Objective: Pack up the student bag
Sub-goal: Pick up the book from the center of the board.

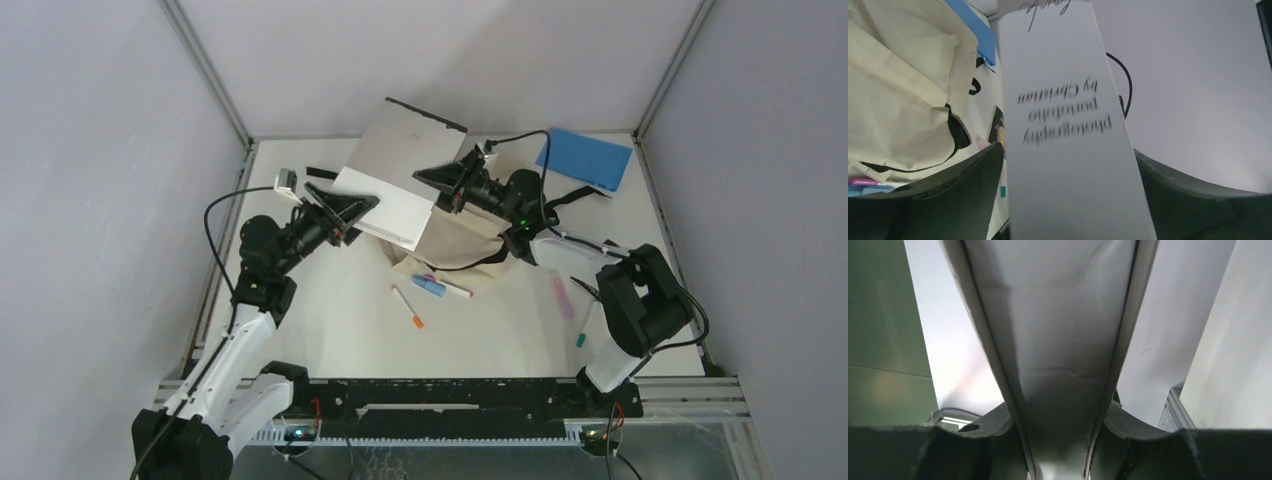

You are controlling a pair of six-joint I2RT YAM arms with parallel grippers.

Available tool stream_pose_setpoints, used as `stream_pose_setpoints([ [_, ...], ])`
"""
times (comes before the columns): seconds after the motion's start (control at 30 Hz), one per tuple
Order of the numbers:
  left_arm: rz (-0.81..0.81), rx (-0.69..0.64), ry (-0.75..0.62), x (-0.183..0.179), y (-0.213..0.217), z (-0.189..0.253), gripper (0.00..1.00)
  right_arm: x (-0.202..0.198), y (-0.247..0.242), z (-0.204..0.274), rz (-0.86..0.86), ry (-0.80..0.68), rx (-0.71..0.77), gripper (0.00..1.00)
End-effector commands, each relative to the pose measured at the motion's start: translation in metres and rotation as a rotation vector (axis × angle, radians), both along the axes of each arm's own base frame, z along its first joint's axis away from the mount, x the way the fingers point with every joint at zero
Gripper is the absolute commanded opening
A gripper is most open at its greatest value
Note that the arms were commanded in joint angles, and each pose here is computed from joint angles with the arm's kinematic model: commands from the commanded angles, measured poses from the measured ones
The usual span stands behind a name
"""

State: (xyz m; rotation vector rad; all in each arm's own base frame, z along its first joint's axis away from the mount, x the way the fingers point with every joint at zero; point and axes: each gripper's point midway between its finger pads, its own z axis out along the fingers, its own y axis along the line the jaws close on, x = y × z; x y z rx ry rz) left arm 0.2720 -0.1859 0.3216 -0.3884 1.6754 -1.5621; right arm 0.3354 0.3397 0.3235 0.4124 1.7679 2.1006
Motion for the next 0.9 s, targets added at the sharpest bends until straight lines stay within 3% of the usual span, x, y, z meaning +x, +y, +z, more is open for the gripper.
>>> stream_pose_setpoints([
  [0.0, 0.030, -0.018, -0.145, -0.001, 0.002, 0.047, 0.79, -0.011, 0.009, 0.026, 0.032, -0.076, 0.114, 0.30],
  [0.17, 0.120, 0.071, -0.151, 0.004, 0.013, 0.048, 0.47, -0.017, 0.018, 0.015, 0.071, -0.059, 0.099, 0.31],
  [0.27, 0.163, 0.127, -0.159, 0.005, 0.020, 0.052, 0.30, -0.021, 0.021, 0.009, 0.083, -0.062, 0.063, 0.36],
  [0.47, 0.228, 0.222, -0.150, 0.005, 0.037, 0.062, 0.05, -0.029, 0.014, -0.019, 0.103, -0.088, -0.104, 0.85],
  [0.53, 0.238, 0.241, -0.105, 0.007, 0.044, 0.061, 0.00, -0.028, 0.004, -0.038, 0.074, -0.067, -0.207, 0.95],
  [0.63, 0.229, 0.263, 0.012, 0.009, 0.050, 0.054, 0.00, -0.028, -0.020, -0.044, -0.009, -0.126, -0.354, 1.00],
  [0.73, 0.213, 0.290, 0.159, 0.008, 0.053, 0.042, 0.00, -0.027, -0.048, -0.048, -0.118, -0.285, -0.559, 1.00],
  [0.87, 0.204, 0.349, 0.461, -0.005, 0.059, 0.023, 0.00, -0.034, -0.070, -0.046, -0.251, -0.591, -0.925, 1.00],
])
